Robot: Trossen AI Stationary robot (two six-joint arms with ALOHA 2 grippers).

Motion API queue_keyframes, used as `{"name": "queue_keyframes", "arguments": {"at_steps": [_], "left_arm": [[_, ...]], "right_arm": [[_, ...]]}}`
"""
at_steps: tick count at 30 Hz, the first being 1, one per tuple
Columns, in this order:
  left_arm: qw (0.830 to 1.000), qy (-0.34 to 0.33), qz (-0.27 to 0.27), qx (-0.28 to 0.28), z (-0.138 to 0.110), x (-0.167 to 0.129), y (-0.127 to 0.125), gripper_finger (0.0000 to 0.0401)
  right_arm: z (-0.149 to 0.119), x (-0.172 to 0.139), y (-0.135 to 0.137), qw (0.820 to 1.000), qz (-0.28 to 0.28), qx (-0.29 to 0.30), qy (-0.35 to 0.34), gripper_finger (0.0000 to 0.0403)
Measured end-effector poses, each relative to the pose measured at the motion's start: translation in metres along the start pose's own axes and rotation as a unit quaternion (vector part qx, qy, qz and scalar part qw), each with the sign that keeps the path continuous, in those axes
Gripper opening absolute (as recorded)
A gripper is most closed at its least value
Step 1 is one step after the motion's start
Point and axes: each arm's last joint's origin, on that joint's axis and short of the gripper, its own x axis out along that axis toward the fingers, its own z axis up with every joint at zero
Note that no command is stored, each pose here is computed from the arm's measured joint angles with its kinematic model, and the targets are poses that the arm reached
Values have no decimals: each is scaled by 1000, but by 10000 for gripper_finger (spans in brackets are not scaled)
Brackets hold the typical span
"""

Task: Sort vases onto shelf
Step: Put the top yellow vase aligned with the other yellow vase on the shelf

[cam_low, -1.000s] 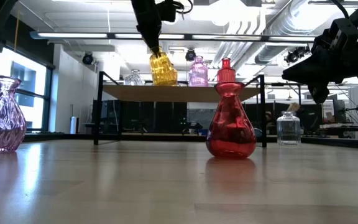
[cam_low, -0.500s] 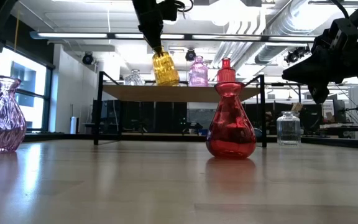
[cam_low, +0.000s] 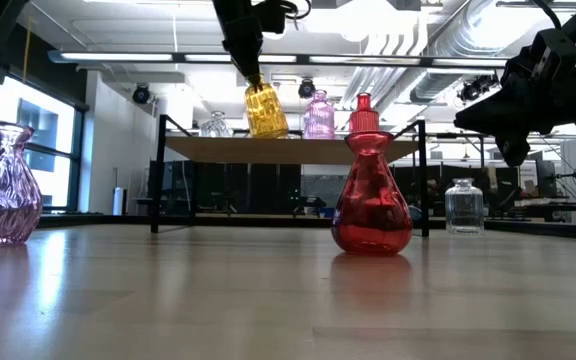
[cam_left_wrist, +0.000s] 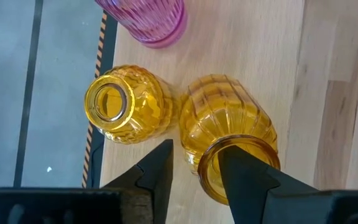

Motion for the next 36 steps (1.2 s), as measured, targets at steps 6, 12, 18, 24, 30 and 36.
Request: {"name": "queue_keyframes", "arguments": {"at_steps": [6, 12, 18, 24, 30, 36], "left_arm": [[1000, 0, -1, 0, 0, 0, 0, 137], [1000, -5, 0, -19, 1, 0, 0, 149], [999, -7, 1, -32, 1, 0, 0, 147], [999, -7, 1, -36, 1, 0, 0, 147], [999, -12, 4, -36, 2, 0, 1, 145], [999, -24, 11, -38, 5, 0, 2, 145]], "right_arm": [[0, 0, 0, 1000, 1, 0, 1, 28], [0, 0, 0, 1000, 2, 0, 1, 28], [0, 0, 0, 1000, 3, 0, 2, 28], [0, 0, 0, 1000, 3, 15, 2, 28], [0, 0, 0, 1000, 3, 20, 2, 28], [0, 0, 0, 1000, 3, 19, 2, 28]]}}
